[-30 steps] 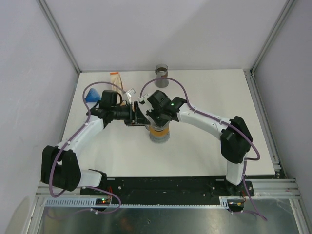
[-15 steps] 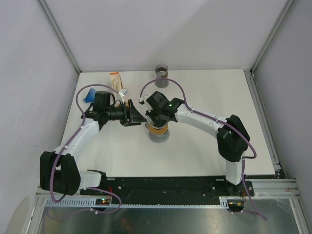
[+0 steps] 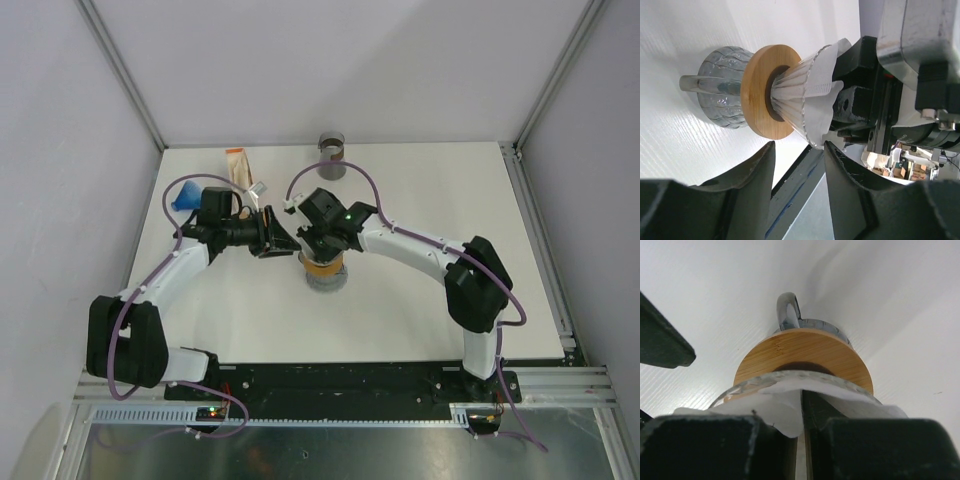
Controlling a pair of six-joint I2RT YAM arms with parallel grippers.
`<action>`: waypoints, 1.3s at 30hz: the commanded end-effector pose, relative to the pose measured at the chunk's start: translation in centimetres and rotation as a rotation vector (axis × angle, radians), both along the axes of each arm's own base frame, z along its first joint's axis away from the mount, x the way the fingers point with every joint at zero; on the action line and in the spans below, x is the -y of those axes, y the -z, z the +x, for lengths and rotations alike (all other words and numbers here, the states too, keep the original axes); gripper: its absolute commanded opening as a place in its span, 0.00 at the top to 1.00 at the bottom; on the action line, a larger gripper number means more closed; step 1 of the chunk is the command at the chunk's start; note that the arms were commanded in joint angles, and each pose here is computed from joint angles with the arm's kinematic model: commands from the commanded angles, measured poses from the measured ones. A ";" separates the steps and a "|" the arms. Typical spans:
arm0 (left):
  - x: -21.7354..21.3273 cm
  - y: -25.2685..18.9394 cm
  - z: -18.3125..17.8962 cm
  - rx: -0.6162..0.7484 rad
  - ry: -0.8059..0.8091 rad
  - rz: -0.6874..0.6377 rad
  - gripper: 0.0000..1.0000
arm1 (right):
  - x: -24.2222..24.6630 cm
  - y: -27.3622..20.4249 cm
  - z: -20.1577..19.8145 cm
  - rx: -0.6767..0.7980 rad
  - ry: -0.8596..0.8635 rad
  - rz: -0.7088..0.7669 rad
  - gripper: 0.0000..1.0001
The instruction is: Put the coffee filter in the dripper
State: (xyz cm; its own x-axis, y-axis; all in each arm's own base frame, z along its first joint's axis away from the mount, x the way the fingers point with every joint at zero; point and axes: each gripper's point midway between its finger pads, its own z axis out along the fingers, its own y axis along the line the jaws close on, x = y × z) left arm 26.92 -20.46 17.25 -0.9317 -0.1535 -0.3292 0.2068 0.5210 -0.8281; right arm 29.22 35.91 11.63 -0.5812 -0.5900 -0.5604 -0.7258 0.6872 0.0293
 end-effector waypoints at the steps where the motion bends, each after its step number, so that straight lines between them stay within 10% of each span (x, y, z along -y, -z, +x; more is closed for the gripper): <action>1: 0.2 -0.4 0.7 0.036 -0.011 0.007 0.52 | -1.3 -4.0 0.4 0.070 0.007 0.095 0.86; 25: 0.1 -0.8 1.0 0.077 -0.017 0.024 0.53 | 1.9 -14.3 1.7 0.362 0.176 0.296 0.46; 39: 0.0 -0.5 1.0 0.084 -0.021 0.038 0.53 | 4.6 -7.3 2.9 0.244 0.285 0.211 0.35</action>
